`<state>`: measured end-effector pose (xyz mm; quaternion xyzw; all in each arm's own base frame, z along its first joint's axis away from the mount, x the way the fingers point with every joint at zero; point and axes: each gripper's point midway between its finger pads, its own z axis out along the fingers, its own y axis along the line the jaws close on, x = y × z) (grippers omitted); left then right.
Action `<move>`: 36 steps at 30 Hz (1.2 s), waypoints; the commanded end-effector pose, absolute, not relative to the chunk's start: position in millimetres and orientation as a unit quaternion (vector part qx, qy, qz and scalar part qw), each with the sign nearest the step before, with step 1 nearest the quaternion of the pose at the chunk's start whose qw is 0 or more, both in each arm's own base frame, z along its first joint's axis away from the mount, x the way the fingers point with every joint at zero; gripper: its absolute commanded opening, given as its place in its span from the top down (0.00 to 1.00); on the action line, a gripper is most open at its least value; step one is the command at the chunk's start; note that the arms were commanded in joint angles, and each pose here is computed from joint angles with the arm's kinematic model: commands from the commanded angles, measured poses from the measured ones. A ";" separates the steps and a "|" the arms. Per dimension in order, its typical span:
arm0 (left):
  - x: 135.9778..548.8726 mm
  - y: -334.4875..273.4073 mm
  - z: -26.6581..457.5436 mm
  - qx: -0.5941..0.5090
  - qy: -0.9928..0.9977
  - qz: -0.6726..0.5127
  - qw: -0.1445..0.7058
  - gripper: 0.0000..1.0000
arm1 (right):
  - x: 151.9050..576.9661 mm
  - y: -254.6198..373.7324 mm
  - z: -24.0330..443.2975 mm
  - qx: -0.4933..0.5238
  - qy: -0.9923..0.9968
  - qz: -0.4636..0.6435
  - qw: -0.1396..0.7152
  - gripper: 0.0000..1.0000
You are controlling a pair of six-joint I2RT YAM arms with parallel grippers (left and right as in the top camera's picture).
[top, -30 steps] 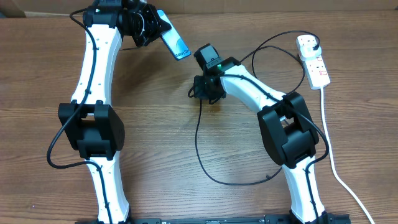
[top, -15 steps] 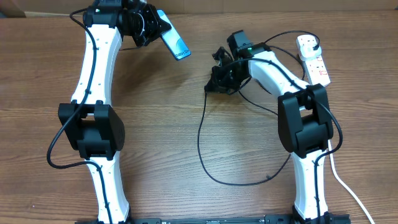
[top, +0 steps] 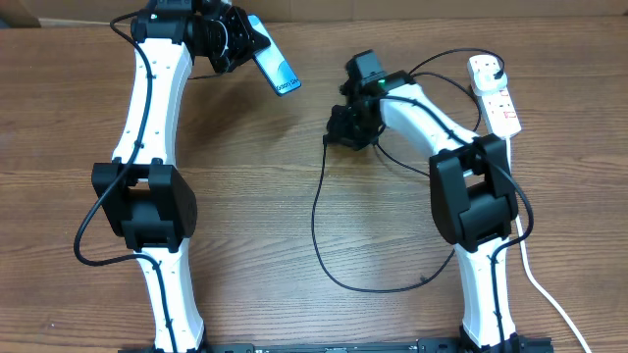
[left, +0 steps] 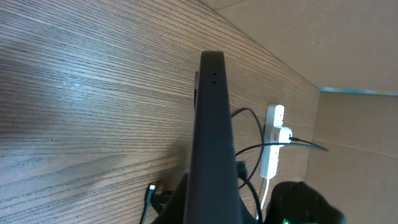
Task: Plug charger to phone and switch on socket
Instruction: 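Raise the plug and rotate the right gripper to point it left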
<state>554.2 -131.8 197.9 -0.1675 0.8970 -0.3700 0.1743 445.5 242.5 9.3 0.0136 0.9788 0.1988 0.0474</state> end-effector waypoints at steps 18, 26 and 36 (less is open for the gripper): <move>550.6 -137.8 227.1 -0.138 0.889 -0.389 0.197 0.96 | 437.6 255.4 -16.2 0.015 0.990 0.133 0.051 0.77; 550.6 -137.8 227.1 -0.138 0.889 -0.389 0.197 0.96 | 425.6 250.0 -29.1 0.052 0.993 0.093 0.043 0.89; 550.5 -137.8 227.1 -0.139 0.889 -0.389 0.196 0.96 | 436.1 241.5 -20.0 0.081 0.991 0.096 0.050 0.96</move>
